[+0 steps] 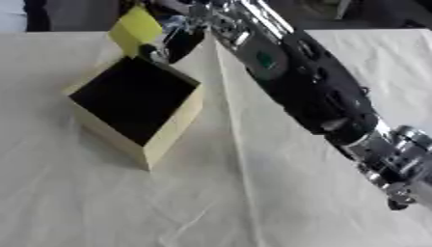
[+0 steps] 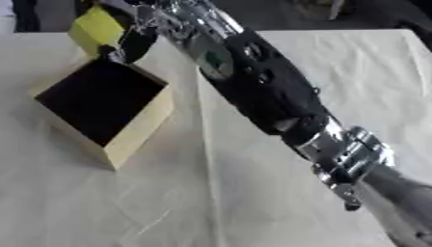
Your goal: Pick up objects on the table and place them in the box.
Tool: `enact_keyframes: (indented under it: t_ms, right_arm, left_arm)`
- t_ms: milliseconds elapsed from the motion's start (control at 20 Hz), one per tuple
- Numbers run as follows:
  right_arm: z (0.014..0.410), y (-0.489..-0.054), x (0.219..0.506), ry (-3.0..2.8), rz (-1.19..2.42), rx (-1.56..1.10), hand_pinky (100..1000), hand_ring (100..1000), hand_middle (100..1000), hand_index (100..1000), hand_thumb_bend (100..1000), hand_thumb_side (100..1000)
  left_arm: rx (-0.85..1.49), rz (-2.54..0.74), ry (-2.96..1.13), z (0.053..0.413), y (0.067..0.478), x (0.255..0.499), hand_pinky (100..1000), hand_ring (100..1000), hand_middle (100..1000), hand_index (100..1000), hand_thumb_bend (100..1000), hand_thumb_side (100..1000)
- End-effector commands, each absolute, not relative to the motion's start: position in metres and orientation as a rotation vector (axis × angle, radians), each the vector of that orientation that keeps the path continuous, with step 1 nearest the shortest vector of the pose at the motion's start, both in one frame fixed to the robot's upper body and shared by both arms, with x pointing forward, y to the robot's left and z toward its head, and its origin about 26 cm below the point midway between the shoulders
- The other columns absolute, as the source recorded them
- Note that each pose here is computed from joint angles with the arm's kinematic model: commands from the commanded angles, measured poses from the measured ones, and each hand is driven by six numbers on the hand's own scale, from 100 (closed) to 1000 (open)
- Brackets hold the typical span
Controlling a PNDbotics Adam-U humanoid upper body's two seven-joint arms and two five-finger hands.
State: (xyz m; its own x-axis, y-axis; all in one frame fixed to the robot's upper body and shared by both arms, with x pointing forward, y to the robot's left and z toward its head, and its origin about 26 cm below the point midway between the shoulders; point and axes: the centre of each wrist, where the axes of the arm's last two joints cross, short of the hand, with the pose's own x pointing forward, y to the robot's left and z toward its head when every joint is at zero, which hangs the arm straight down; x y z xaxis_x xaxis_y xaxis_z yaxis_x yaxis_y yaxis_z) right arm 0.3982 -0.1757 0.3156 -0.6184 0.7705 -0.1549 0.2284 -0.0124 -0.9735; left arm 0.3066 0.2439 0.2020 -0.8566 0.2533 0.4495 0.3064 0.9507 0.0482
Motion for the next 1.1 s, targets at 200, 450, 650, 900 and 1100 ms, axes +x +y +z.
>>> enact_keyframes:
  t_ms: [200,450,650,900,1100]
  right_arm:
    - [0.315,-0.168,0.4,-1.857,1.628,-1.059,534,556,461,558,100,100]
    - [0.306,-0.166,0.402,-1.84,1.641,-1.035,531,556,460,558,100,100]
    - [0.299,-0.162,0.401,-1.814,1.691,-1.009,537,560,468,558,100,100]
    - [0.285,-0.158,0.404,-1.762,1.743,-0.921,549,570,477,574,100,100]
    - [0.277,-0.158,0.406,-1.72,1.775,-0.861,585,595,499,597,100,100]
  left_arm:
    - [-0.418,-0.199,-2.678,0.21,0.243,0.304,752,796,818,724,100,712]
    - [-0.417,-0.212,-2.671,0.209,0.243,0.304,751,785,818,723,100,714]
    - [-0.422,-0.208,-2.676,0.209,0.243,0.304,748,786,817,723,100,713]
    - [-0.416,-0.21,-2.678,0.21,0.244,0.304,737,786,816,723,100,716]
    - [-0.416,-0.23,-2.696,0.212,0.244,0.305,738,786,815,724,100,713]
